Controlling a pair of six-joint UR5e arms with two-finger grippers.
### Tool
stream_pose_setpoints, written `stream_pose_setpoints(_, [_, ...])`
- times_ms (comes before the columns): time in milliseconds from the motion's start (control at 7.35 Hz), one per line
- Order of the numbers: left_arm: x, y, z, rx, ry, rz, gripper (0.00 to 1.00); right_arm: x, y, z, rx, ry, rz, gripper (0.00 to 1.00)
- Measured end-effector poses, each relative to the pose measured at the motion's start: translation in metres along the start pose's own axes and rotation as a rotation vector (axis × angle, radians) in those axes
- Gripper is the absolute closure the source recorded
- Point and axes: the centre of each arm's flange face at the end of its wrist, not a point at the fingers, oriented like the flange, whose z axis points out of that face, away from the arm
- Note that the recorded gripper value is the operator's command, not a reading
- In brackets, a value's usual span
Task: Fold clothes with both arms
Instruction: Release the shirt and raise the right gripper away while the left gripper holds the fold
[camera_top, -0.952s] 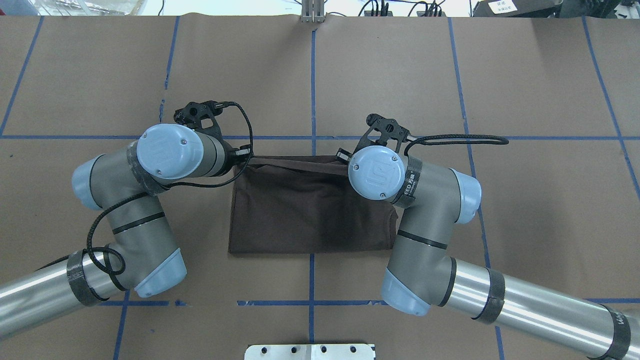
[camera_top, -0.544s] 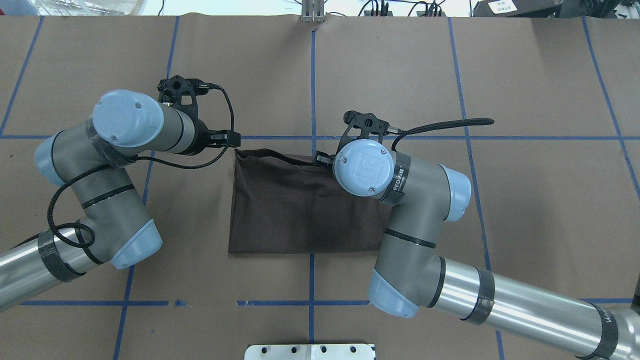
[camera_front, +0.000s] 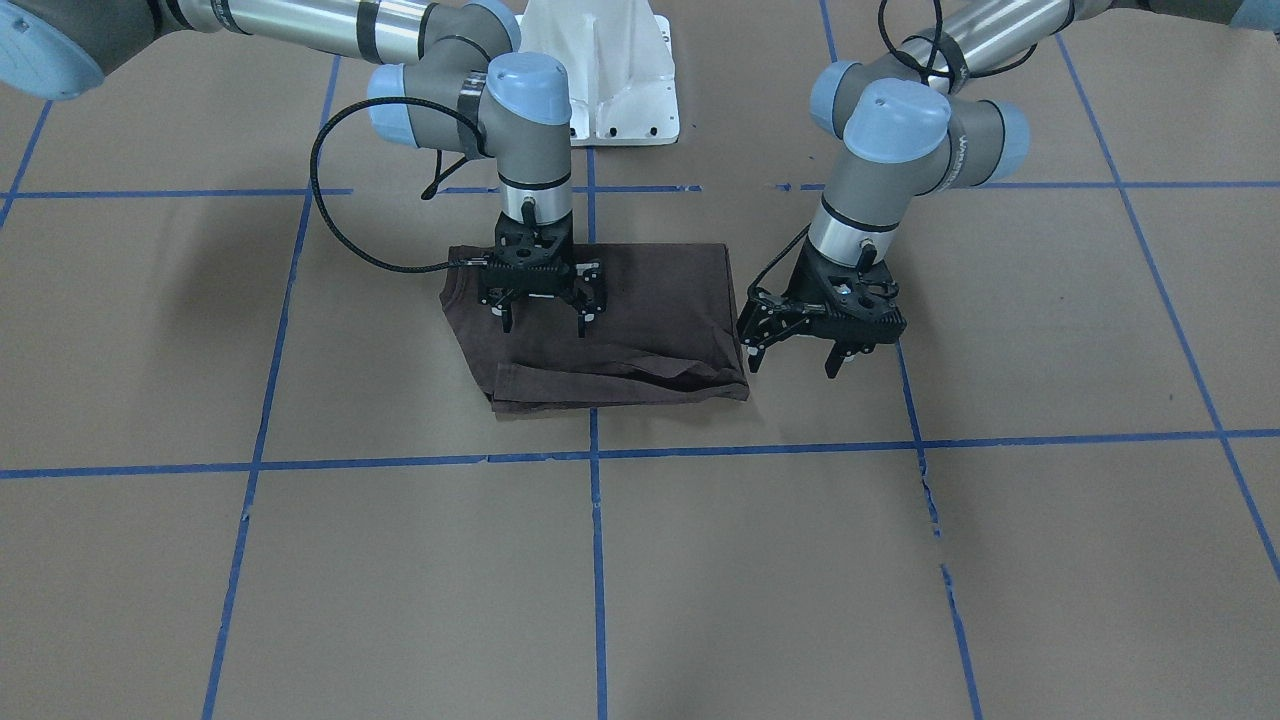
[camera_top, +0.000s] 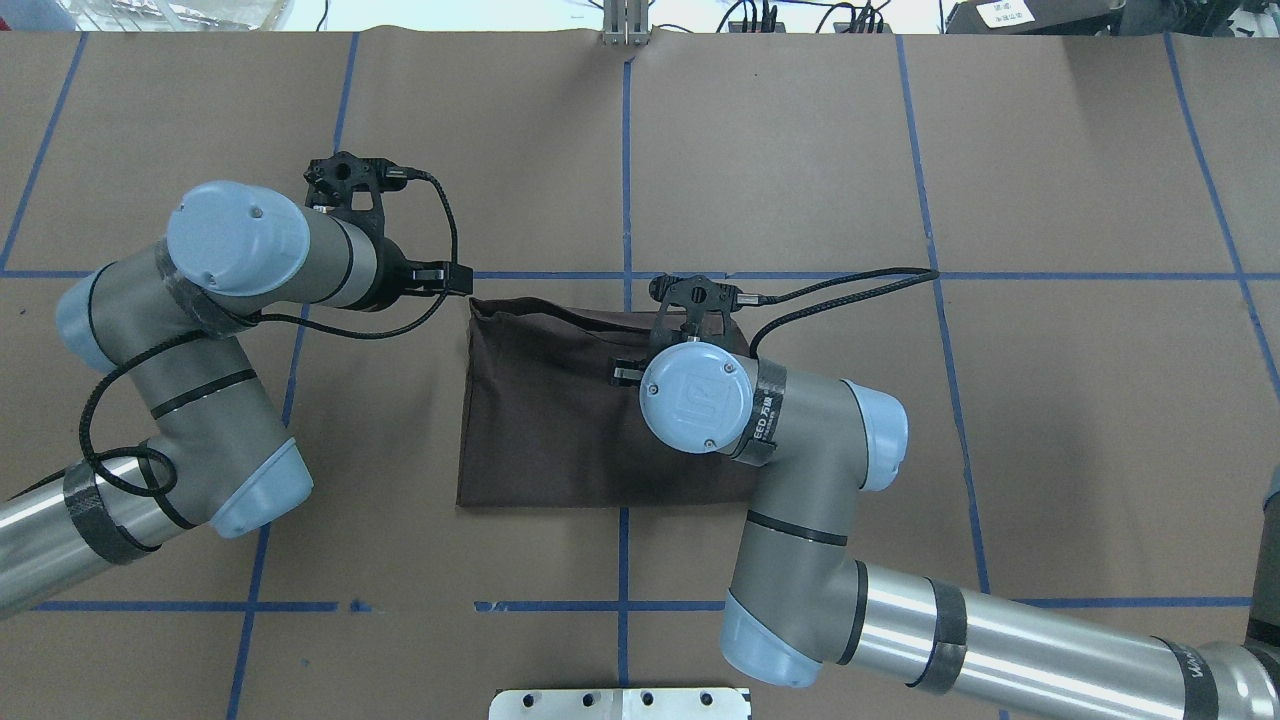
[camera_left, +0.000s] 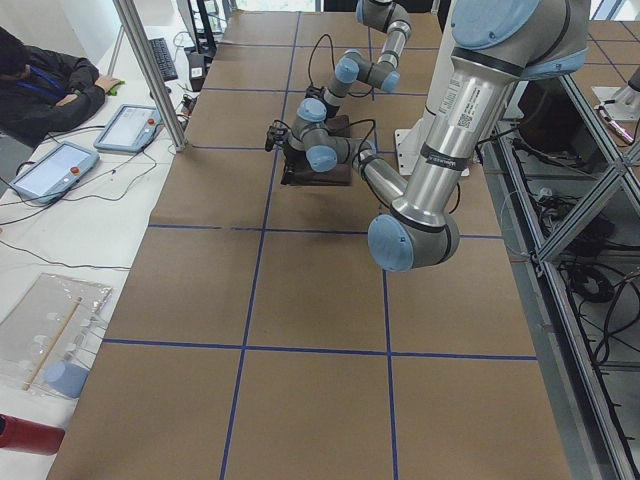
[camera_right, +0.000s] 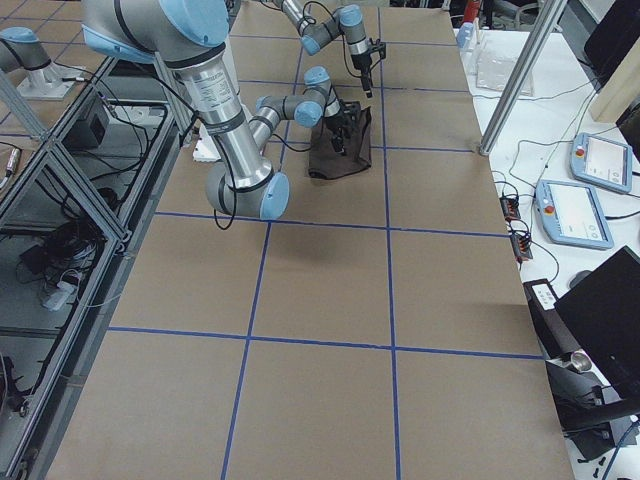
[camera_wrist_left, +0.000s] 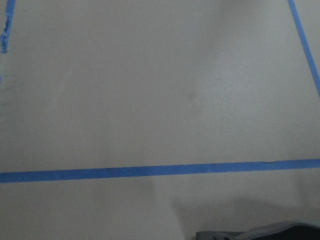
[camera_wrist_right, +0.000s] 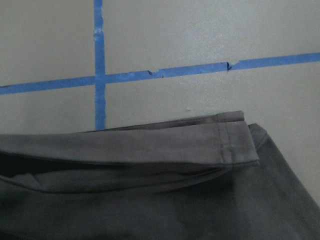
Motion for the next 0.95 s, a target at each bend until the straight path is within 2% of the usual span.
stream_pose_setpoints(272, [-0.001, 0.000, 0.000, 0.001, 0.000, -0.002, 0.00, 0.005, -0.006, 0.014, 0.015, 0.035, -0.050, 0.00])
stream_pose_setpoints(408, [-0.001, 0.000, 0.000, 0.001, -0.001, -0.003, 0.00, 0.013, -0.022, 0.021, 0.029, 0.057, -0.069, 0.00])
stream_pose_setpoints(816, [-0.001, 0.001, -0.001, 0.001, 0.002, -0.022, 0.00, 0.061, -0.106, 0.061, 0.063, 0.176, -0.098, 0.00])
stream_pose_setpoints(952, [0.000, 0.002, -0.002, -0.001, 0.003, -0.029, 0.00, 0.079, -0.144, 0.070, 0.032, 0.202, -0.084, 0.00])
